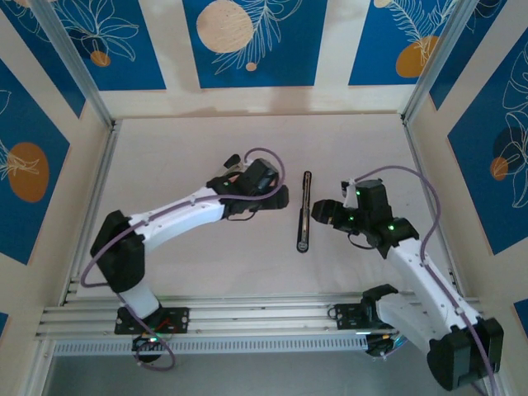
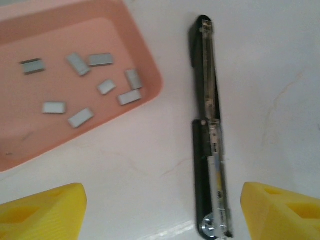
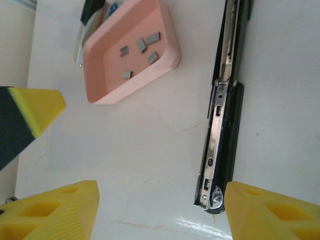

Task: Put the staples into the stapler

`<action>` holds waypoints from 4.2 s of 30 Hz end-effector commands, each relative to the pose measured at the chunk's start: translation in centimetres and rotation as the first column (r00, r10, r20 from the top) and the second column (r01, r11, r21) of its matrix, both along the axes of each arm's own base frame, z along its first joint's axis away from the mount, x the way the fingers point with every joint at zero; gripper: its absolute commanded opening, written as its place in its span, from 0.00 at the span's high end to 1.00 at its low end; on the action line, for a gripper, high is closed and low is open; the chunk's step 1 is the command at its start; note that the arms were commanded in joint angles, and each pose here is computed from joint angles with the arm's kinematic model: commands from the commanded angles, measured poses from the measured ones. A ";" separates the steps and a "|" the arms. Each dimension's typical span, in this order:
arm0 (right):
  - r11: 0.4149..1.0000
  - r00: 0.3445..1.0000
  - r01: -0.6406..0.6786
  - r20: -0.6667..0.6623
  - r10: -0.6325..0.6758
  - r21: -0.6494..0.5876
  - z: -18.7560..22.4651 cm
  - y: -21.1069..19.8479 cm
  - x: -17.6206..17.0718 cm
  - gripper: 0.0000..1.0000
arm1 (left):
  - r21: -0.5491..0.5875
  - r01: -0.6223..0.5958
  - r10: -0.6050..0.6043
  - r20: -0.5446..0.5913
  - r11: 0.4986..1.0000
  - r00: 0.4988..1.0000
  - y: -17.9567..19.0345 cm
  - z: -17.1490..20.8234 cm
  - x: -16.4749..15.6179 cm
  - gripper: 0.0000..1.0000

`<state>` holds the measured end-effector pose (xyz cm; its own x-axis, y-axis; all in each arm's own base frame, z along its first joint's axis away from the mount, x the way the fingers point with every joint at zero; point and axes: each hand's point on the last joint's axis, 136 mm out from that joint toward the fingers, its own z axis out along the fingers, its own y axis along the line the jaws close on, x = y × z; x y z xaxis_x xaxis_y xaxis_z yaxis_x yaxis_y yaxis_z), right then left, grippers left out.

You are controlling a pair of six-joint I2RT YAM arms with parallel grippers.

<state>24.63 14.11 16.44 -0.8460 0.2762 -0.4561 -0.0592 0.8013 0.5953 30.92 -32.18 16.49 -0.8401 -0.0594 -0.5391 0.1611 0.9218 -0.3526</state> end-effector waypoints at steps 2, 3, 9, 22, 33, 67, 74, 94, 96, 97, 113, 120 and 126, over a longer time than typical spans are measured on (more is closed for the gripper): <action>0.994 0.998 -0.051 -0.030 0.048 -0.097 -0.5 1.2 0.9 0.33 | -0.082 -0.020 0.023 0.040 0.996 0.999 3.0 1.0 -0.1 0.18; 0.991 0.996 -0.072 -0.053 0.066 -0.112 -1.0 1.6 1.1 0.33 | -0.096 -0.034 0.037 0.033 0.995 0.999 3.9 0.8 -0.1 0.18; 0.951 0.968 -0.156 -0.232 0.093 -0.268 -4.5 2.7 2.5 0.39 | -0.117 -0.114 0.119 0.029 0.986 0.993 8.9 -0.7 -0.9 0.17; 0.811 0.900 -0.255 -0.436 -0.001 -0.527 -11.4 1.7 6.9 0.47 | -0.147 -0.181 0.177 -0.039 0.972 0.983 12.2 -3.3 -0.8 0.16; 0.802 0.875 -0.335 -0.480 0.070 -0.494 -13.8 2.4 8.4 0.70 | -0.136 -0.194 0.186 -0.072 0.972 0.980 11.9 -5.3 -0.3 0.16; 0.912 0.961 -0.138 -0.273 0.029 -0.387 -5.6 0.1 6.2 0.45 | -0.027 -0.131 0.127 -0.099 0.991 0.987 9.1 -8.5 7.9 0.15; 0.952 0.971 -0.144 -0.224 0.083 -0.269 -3.9 2.8 7.8 0.43 | 0.037 -0.080 0.083 -0.120 0.996 0.989 8.6 -9.5 9.1 0.17; 0.974 0.949 -0.183 -0.281 0.139 -0.133 -7.6 7.1 15.9 0.42 | 0.081 0.031 -0.019 -0.139 0.996 0.990 7.2 -10.4 10.4 0.19; 0.974 0.944 -0.193 -0.291 0.153 -0.116 -8.2 7.7 16.6 0.42 | 0.067 0.028 -0.018 -0.139 0.997 0.990 7.0 -10.4 10.3 0.19; 0.974 0.943 -0.196 -0.294 0.157 -0.111 -8.5 7.9 16.9 0.42 | 0.059 0.029 -0.020 -0.140 0.998 0.990 6.9 -10.5 10.3 0.19; 0.978 0.928 -0.199 -0.332 0.168 -0.061 -9.7 8.7 15.7 0.52 | -0.026 0.032 -0.036 -0.140 0.999 0.990 5.6 -9.9 10.1 0.20; 0.982 0.935 -0.169 -0.330 0.131 -0.089 -9.5 7.4 13.8 0.53 | -0.053 0.042 -0.048 -0.133 0.998 0.990 5.2 -9.5 9.2 0.21; 0.982 0.932 -0.161 -0.344 0.117 -0.102 -9.7 6.9 12.2 0.53 | -0.058 0.047 -0.055 -0.144 0.997 0.988 4.7 -9.7 8.2 0.21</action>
